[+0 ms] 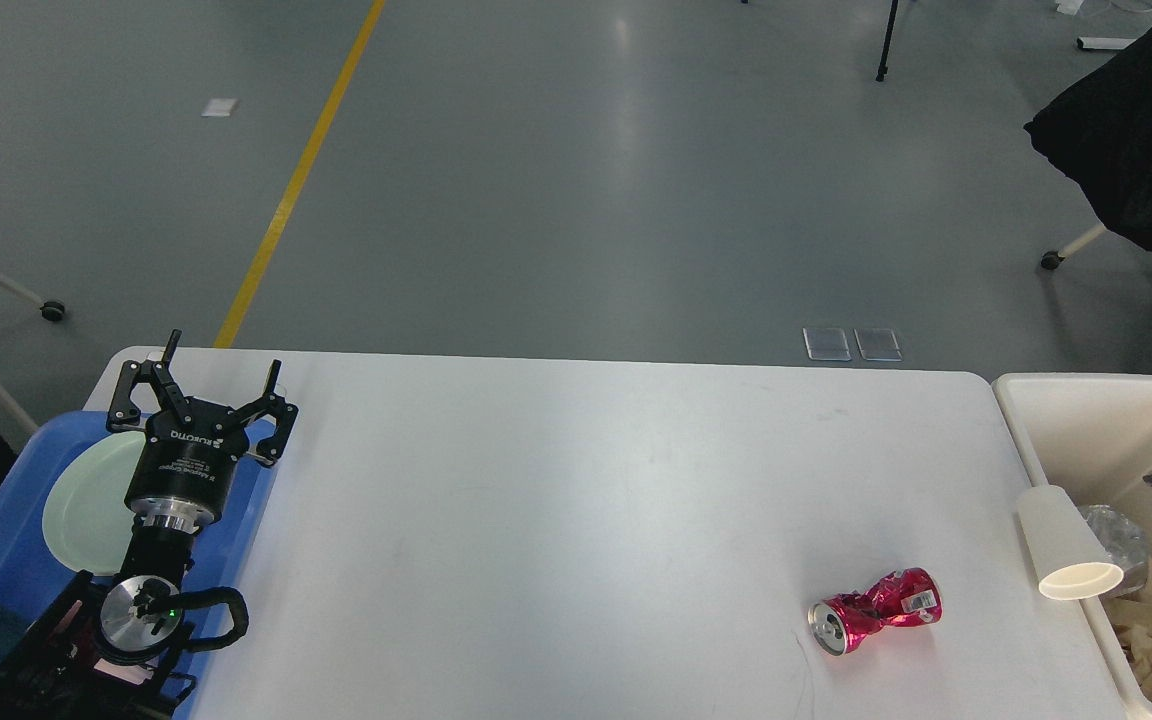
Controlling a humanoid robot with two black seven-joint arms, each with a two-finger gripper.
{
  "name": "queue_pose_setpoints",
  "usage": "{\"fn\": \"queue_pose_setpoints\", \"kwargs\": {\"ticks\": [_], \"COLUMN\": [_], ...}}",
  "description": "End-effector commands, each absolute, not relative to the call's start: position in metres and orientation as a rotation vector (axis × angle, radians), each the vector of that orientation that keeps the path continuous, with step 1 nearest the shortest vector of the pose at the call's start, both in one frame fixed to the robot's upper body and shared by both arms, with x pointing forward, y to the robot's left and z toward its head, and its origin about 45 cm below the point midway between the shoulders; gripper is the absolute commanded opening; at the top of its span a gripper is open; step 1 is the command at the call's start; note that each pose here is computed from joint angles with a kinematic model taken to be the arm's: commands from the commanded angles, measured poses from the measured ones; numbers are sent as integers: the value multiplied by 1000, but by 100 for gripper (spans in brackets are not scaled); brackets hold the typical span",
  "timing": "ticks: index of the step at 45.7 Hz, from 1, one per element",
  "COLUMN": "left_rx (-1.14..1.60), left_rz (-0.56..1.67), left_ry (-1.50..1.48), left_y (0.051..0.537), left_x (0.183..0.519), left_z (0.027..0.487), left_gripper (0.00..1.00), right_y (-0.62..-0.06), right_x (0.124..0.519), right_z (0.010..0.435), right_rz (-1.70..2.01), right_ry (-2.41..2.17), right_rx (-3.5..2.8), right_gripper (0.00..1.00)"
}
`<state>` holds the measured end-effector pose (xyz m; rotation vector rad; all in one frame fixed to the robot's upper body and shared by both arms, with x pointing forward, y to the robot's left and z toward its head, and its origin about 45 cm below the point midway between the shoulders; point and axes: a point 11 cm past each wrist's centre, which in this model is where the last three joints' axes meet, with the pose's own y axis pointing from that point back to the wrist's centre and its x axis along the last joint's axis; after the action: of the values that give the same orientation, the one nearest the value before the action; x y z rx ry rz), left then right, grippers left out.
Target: Tidy desktop
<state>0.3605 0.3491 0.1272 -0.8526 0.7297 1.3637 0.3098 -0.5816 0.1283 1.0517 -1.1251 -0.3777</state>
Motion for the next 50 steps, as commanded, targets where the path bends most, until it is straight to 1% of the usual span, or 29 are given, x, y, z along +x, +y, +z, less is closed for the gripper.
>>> {"fn": "queue_pose_setpoints", "kwargs": {"ticks": [1,6,10,17,25,28,29,31,35,39,44,50], "left_rx": [-853,-853,-852,-852,-853,-853,-852,-853,-852,-852,-852,-852], "left_rz": [1363,1363,1365,1365,1363,1363,1365,1363,1365,1365,1365,1365], "left_ry": [729,729,730,730,729,729,730,729,730,730,730,730], "left_y": [349,349,349,349,349,349,349,349,349,349,349,349], "left_x": [361,361,360,360,361,361,360,361,360,360,360,360], "left_z": [127,127,127,127,127,127,127,127,127,127,127,127], "left_gripper": [96,96,96,96,96,96,96,96,96,96,96,96], "right_y": [-562,-523,-482,-401,-309,-277,-257,-241,-221,-215,-216,-229], "right_x": [337,368,377,393,384,377,370,360,340,329,327,337], "right_z": [172,214,238,298,352,366,377,387,397,394,392,384], "right_rz": [-367,-295,-300,-227,-67,6,52,81,78,49,42,38], "right_ry": [-980,-816,-652,-408,-134,-59,-19,13,51,80,88,-55], "right_rx": [1140,1219,1297,1428,1468,1455,1458,1472,1519,1536,1528,1512], "right_gripper": [100,100,100,100,100,100,100,100,100,100,98,98]}}
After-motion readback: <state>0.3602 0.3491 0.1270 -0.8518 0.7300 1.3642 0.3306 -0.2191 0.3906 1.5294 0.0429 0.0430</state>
